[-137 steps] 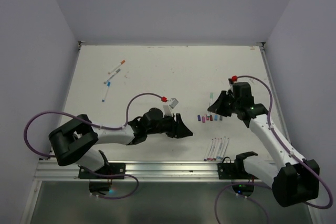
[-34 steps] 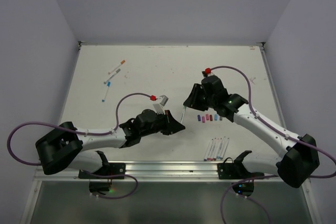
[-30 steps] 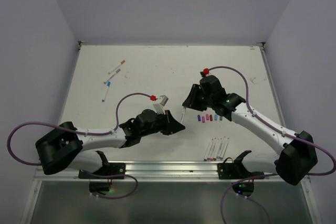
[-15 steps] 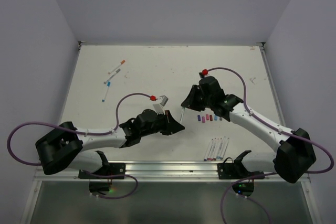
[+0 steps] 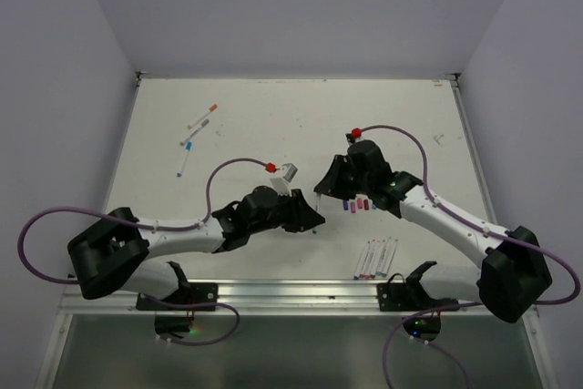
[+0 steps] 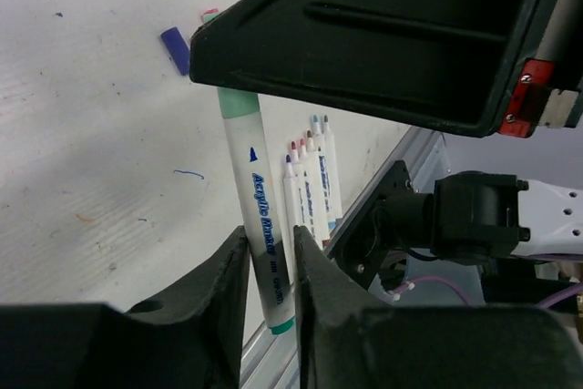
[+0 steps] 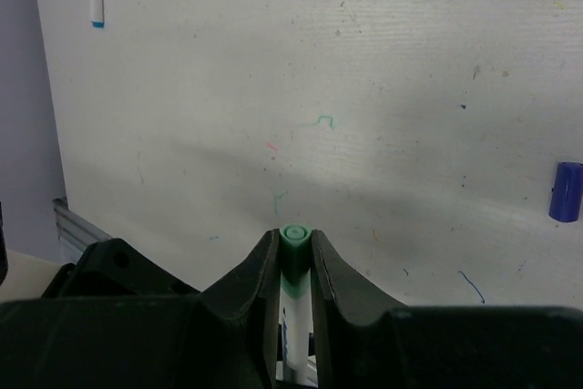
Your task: Open the pen caps
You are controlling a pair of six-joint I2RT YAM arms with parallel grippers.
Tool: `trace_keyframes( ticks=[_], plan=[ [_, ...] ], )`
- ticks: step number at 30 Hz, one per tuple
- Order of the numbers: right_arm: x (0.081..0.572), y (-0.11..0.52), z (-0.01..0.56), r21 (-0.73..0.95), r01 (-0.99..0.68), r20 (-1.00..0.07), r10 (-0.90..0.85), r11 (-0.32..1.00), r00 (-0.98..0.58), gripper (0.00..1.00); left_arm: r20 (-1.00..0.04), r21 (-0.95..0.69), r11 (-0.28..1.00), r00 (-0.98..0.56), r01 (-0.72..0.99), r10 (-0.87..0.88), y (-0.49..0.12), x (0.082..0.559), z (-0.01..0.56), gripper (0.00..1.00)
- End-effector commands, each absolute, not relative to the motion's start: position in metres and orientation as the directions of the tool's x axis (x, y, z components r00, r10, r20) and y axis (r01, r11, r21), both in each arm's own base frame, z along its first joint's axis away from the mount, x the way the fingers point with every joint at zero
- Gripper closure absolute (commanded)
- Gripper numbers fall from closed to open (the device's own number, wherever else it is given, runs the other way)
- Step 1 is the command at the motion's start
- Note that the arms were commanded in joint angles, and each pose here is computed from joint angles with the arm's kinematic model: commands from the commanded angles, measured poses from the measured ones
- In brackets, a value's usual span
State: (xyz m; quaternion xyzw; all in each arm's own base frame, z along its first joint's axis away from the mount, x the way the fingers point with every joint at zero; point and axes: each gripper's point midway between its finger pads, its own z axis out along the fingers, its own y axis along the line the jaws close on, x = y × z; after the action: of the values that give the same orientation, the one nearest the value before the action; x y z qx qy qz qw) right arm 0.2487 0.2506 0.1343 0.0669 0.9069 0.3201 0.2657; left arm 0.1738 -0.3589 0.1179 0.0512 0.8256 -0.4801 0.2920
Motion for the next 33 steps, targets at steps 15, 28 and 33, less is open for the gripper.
trace_keyframes(
  ticks=[15,28,33],
  plan=[
    [0.256,0.275,0.183,0.739,-0.283,-0.525,0.259,0.612,-0.811,1.00,-0.477,-0.830,-0.185,-0.841,0.527,-0.255,-0.340,0.107,0.217,1.00],
    [0.295,0.252,0.205,0.847,-0.284,-0.478,0.410,0.448,-0.777,1.00,-0.490,-0.809,-0.255,-0.848,0.529,-0.202,-0.326,0.088,0.215,1.00],
    [0.301,0.241,0.190,0.787,-0.230,-0.505,0.383,0.573,-0.774,1.00,-0.569,-0.798,0.357,-0.802,0.486,-0.181,-0.330,0.152,0.131,1.00]
  ],
)
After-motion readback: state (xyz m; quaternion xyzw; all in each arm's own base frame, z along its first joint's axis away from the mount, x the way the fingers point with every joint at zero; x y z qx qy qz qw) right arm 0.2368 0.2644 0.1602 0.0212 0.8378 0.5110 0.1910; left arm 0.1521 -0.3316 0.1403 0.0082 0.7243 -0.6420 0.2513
